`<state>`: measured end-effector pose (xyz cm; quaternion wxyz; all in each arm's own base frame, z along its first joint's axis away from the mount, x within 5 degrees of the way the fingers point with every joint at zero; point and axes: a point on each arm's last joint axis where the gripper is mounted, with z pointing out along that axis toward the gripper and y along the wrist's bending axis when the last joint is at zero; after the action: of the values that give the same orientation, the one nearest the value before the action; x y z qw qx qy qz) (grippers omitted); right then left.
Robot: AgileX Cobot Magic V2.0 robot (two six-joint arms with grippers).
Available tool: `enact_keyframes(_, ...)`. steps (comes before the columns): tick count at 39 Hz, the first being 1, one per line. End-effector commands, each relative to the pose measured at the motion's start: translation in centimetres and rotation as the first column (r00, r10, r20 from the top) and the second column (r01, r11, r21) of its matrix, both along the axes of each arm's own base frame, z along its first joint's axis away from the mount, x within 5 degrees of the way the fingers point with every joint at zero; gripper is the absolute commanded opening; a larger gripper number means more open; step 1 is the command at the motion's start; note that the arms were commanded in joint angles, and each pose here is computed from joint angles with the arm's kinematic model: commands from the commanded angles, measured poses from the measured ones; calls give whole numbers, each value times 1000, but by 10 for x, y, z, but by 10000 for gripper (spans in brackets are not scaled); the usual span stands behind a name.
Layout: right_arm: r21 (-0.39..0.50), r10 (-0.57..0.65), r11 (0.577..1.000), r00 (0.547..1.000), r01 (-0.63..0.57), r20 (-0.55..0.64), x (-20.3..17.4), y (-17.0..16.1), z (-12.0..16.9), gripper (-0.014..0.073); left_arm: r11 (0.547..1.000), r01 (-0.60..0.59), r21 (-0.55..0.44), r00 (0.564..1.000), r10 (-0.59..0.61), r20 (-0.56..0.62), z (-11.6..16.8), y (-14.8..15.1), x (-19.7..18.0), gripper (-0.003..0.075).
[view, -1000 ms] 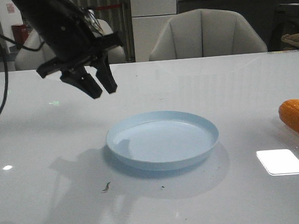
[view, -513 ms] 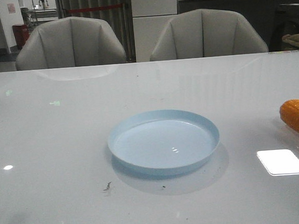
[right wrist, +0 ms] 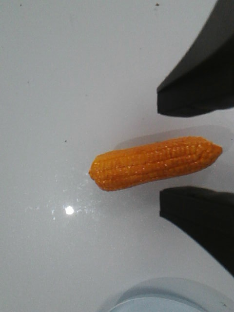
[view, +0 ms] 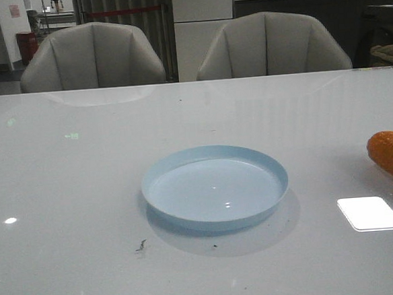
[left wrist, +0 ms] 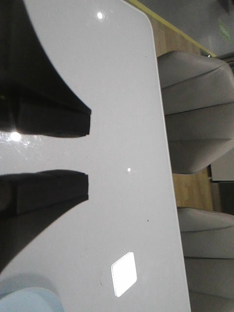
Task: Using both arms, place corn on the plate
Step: 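Lower the right gripper over the orange corn cob and grasp it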
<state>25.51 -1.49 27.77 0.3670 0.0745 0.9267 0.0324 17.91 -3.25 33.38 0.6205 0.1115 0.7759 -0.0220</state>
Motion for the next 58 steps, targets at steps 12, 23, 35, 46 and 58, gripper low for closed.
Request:
enact_keyframes(12,-47,45,998,998,-46,-35,91,-9,16,444,998,2,-55,984,8,176,13,10,-56,272)
enact_keyframes(23,7,120,992,944,-124,-308,113,-7,-38,447,999,1,-51,988,7,151,10,10,-56,272)
enact_keyframes(35,96,195,981,899,-171,-392,114,0,-59,447,999,1,-51,988,7,151,10,10,-56,272)
enact_keyframes(46,59,197,980,882,-191,-427,115,-3,-67,475,999,1,-51,988,7,151,10,10,-56,272)
enact_keyframes(58,93,215,976,830,-196,-515,113,-1,-87,581,999,1,-51,988,7,151,10,10,-56,272)
